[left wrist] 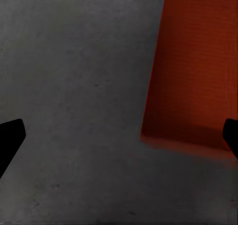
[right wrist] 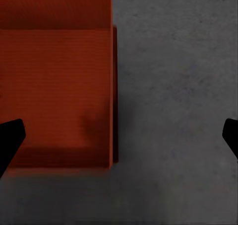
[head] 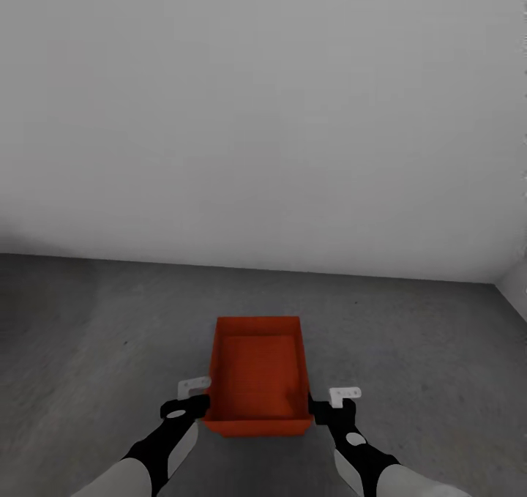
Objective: Move the two storage containers from the living room to the garage. In the garage, place one container on the floor and stack the other container on top of it (either order is fine).
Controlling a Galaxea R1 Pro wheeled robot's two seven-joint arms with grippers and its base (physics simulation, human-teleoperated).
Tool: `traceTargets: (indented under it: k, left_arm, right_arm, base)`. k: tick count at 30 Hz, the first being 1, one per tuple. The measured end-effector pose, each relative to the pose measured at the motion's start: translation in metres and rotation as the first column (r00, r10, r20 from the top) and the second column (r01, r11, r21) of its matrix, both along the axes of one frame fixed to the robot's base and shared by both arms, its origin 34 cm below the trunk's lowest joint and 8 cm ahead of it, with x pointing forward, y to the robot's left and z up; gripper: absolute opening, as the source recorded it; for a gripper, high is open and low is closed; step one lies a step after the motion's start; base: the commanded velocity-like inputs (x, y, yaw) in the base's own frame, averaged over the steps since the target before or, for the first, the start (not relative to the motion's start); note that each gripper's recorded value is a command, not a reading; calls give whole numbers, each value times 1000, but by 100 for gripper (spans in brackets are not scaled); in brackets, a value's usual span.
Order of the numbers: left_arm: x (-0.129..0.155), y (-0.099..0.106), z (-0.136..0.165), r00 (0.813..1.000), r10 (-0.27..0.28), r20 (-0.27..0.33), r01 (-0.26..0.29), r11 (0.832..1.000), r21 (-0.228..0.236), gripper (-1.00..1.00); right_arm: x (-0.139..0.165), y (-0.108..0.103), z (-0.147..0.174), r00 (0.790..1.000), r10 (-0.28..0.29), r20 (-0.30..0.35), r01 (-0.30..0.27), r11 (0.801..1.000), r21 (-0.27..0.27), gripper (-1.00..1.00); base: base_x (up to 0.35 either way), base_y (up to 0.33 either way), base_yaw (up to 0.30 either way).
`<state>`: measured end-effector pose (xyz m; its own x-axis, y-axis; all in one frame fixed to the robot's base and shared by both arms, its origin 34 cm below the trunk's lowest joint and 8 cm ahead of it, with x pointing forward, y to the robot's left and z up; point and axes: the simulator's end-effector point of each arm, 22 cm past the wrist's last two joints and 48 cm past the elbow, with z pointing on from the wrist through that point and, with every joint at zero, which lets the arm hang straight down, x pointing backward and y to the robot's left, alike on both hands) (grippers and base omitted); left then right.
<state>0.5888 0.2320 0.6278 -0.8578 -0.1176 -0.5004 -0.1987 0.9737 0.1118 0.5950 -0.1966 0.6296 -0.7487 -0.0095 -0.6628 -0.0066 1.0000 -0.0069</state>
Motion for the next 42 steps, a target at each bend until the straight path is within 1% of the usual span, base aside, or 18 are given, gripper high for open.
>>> traceTargets:
  k: [8,38,42]
  left_arm:
    - [-1,3,0,1000,7,-2,-7,1000,10,100]
    - [-1,2,0,1000,0,-2,0,1000,7,100]
    - [-1,2,0,1000,-1,-1,1,1000,6,100]
  right_arm:
    - [0,0,0,1000,-1,0,1,1000,1,100]
    - [0,0,0,1000,-1,0,1,1000,0,100]
    - [0,0,0,1000,-2,0,2,1000,1,100]
  base:
    - [-343,0,0]
    - [-347,-1,0]
    - [-163,-34,0]
